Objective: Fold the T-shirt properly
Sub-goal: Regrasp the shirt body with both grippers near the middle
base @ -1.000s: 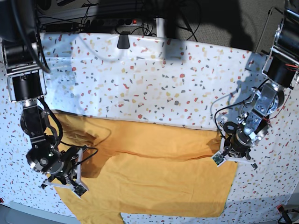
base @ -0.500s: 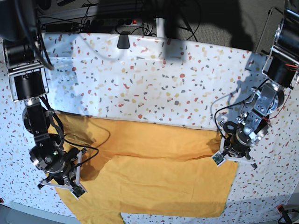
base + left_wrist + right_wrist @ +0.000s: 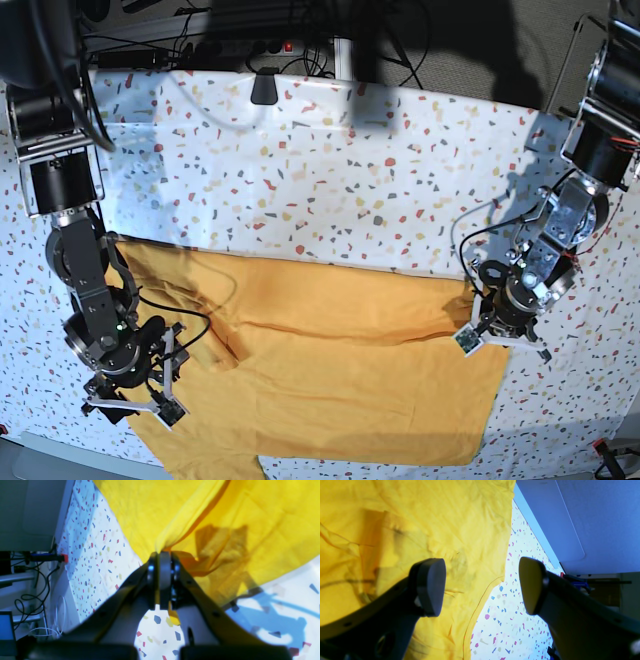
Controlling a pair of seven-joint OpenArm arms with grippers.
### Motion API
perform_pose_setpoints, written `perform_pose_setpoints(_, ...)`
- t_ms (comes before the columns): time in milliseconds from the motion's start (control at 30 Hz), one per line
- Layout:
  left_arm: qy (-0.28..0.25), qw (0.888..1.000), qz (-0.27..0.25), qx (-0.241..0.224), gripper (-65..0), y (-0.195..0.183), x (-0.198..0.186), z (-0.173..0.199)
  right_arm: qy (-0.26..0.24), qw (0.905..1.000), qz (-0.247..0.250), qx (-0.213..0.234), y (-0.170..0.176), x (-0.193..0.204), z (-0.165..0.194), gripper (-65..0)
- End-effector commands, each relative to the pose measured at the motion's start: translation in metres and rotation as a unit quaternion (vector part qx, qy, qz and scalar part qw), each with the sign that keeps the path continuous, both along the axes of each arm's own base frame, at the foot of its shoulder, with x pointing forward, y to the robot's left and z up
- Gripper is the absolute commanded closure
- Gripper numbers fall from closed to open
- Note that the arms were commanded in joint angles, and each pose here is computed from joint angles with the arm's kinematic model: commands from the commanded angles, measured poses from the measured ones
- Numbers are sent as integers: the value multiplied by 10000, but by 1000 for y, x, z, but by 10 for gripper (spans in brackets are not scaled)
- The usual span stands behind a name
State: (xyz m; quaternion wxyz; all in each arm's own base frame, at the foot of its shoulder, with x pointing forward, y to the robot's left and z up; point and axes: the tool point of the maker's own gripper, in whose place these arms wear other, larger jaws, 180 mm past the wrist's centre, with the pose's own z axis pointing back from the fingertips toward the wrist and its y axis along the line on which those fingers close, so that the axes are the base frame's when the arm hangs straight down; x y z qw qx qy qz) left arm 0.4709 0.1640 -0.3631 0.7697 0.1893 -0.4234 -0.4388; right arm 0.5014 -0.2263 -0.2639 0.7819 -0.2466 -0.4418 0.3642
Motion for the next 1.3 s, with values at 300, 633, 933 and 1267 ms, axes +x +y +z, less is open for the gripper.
perform_pose_setpoints(300, -1085, 9919, -177, 635, -296, 9, 27, 48, -55, 9993, -270, 267, -7, 5, 18, -449)
perform_pose_setpoints(633, -420, 9989, 25, 198, -296, 8, 19, 30, 1496, 9862, 295, 651, 15, -31, -24, -366)
perform_pose_setpoints(933, 712, 9850, -571, -1467, -294, -45, -6, 14, 1504, 9850, 339, 773, 19, -32, -23, -344)
perform_pose_setpoints(1267, 1287, 9557, 750, -2540, -291, -13, 36, 32, 1553, 9830, 191, 958, 20, -33, -24, -344)
